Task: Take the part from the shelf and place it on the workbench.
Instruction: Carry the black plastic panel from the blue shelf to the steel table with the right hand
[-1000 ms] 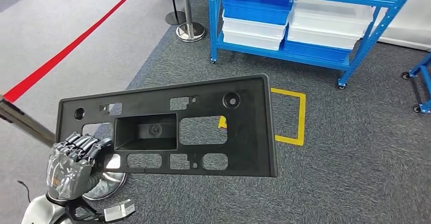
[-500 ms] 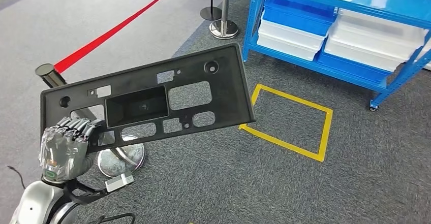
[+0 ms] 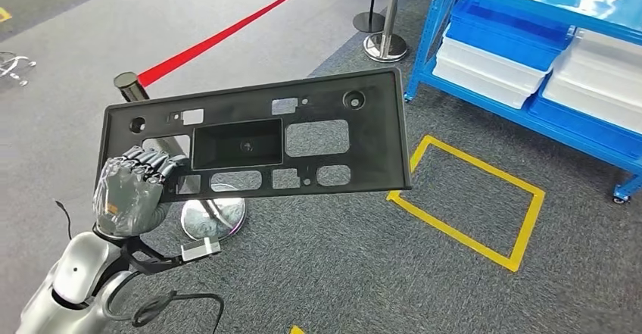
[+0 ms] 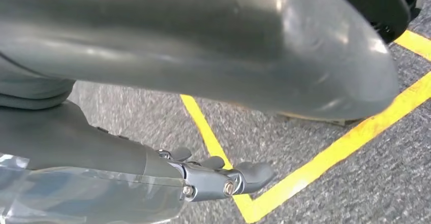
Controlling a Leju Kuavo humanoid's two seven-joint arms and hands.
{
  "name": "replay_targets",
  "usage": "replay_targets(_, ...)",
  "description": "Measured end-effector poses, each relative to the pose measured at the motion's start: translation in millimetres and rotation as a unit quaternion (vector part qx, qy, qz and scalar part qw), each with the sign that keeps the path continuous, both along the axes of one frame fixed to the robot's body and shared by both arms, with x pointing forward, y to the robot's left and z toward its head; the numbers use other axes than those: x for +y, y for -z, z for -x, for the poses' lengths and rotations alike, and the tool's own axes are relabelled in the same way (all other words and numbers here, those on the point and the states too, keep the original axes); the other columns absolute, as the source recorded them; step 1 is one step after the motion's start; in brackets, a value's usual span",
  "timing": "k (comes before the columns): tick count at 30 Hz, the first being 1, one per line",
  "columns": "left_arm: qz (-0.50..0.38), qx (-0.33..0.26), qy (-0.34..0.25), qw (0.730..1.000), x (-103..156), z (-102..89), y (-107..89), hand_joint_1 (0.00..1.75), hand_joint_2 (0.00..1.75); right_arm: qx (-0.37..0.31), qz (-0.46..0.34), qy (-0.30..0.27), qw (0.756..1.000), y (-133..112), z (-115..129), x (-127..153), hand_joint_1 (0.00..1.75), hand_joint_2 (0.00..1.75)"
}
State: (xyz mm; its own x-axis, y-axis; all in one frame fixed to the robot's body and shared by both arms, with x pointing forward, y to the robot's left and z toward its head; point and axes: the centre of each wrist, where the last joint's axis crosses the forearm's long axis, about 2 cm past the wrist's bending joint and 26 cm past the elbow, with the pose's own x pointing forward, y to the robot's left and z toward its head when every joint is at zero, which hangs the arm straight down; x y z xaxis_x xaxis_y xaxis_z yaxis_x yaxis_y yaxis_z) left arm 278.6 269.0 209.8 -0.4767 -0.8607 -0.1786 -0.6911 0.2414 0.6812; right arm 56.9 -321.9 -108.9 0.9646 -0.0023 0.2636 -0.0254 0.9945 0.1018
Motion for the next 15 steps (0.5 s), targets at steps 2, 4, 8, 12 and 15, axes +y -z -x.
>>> replay_targets(2, -0.01, 0.015, 0.003, 1.0, 6.1, -2.0, 1.2, 1.75, 1.75, 0.003, -0.003, 0.014, 1.0, 0.9, 3.9, 6.7, 0.0, 0.0)
replay_targets(4, -0.02, 0.016, 0.004, 1.0, 11.0, -2.9, 1.3, 1.75, 1.75, 0.005, -0.007, 0.021, 1.0, 1.6, 7.3, 13.2, 0.0, 0.0)
replay_targets(8, -0.028, 0.009, 0.007, 1.0, 13.3, -3.4, 0.5, 1.75, 1.75, 0.009, -0.014, 0.031, 0.999, 2.1, 10.5, 19.7, 0.0, 0.0)
replay_targets(12, -0.03, 0.005, 0.008, 0.999, 12.9, -4.5, -0.7, 1.75, 1.75, 0.011, -0.016, 0.034, 0.999, 2.2, 11.1, 21.4, 0.0, 0.0)
replay_targets(15, -0.032, 0.01, 0.012, 0.999, 11.4, -5.3, 0.1, 1.75, 1.75, 0.014, -0.017, 0.036, 0.999, 2.6, 13.8, 22.1, 0.0, 0.0)
